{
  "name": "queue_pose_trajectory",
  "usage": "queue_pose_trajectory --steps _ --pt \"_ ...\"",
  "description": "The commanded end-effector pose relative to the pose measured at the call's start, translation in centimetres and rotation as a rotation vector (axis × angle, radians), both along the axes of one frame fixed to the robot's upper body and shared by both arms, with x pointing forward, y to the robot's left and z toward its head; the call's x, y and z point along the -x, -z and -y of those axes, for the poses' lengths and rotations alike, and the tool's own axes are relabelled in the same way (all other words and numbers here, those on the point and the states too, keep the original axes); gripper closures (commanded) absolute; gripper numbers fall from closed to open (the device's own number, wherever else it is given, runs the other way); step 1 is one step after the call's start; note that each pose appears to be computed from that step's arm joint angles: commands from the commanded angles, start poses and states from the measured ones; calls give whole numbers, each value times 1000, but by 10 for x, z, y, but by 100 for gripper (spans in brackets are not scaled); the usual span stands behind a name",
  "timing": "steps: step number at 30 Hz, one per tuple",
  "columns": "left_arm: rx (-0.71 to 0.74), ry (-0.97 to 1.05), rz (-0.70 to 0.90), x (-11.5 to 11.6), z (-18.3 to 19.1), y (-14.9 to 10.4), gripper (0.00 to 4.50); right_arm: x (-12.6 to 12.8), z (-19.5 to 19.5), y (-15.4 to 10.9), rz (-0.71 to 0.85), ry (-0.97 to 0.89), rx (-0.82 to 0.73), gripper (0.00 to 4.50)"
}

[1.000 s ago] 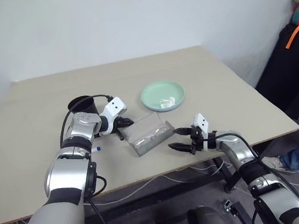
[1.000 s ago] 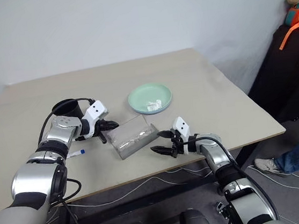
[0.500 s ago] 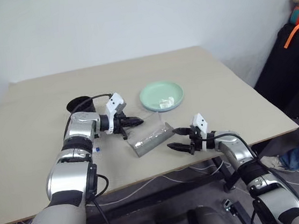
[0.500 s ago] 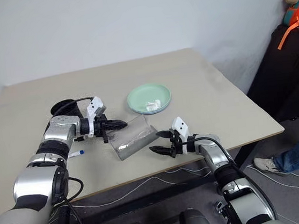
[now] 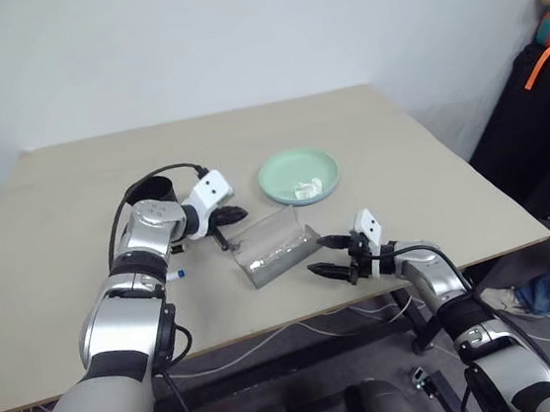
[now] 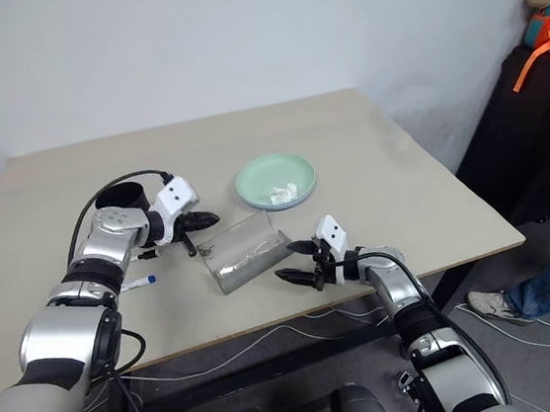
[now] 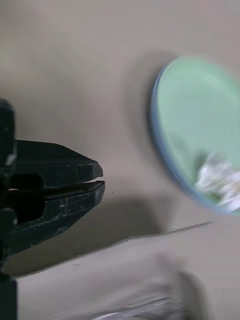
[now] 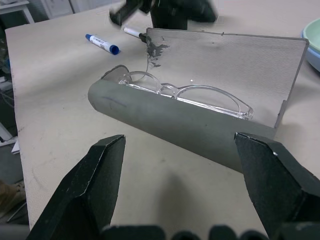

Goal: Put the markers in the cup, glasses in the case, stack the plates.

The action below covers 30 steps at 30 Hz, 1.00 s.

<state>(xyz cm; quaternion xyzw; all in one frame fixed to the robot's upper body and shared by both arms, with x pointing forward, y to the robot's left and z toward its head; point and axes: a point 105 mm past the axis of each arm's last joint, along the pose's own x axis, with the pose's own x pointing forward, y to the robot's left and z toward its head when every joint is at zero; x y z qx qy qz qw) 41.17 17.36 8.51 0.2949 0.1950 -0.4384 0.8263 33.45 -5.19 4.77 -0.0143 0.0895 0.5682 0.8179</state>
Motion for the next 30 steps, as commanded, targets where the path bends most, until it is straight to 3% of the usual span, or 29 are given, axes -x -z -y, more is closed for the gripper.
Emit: queue_pose_trajectory --steps 1,6,10,18,23,30 --pt "-4 112 -51 10 10 2 449 -7 -1 -17 61 5 -21 71" --pt "205 195 -146 20 29 -13 449 -7 1 -17 57 9 -28 71" --pt "280 271 -207 30 37 -18 449 -6 2 -17 55 12 -33 71" --pt "234 378 -291 56 47 0 449 -12 7 -23 64 40 -45 71" --pt "112 401 -292 66 43 18 449 -14 8 -24 70 45 -45 71" --pt "256 335 -198 50 48 -12 449 -14 9 -26 77 48 -47 71"
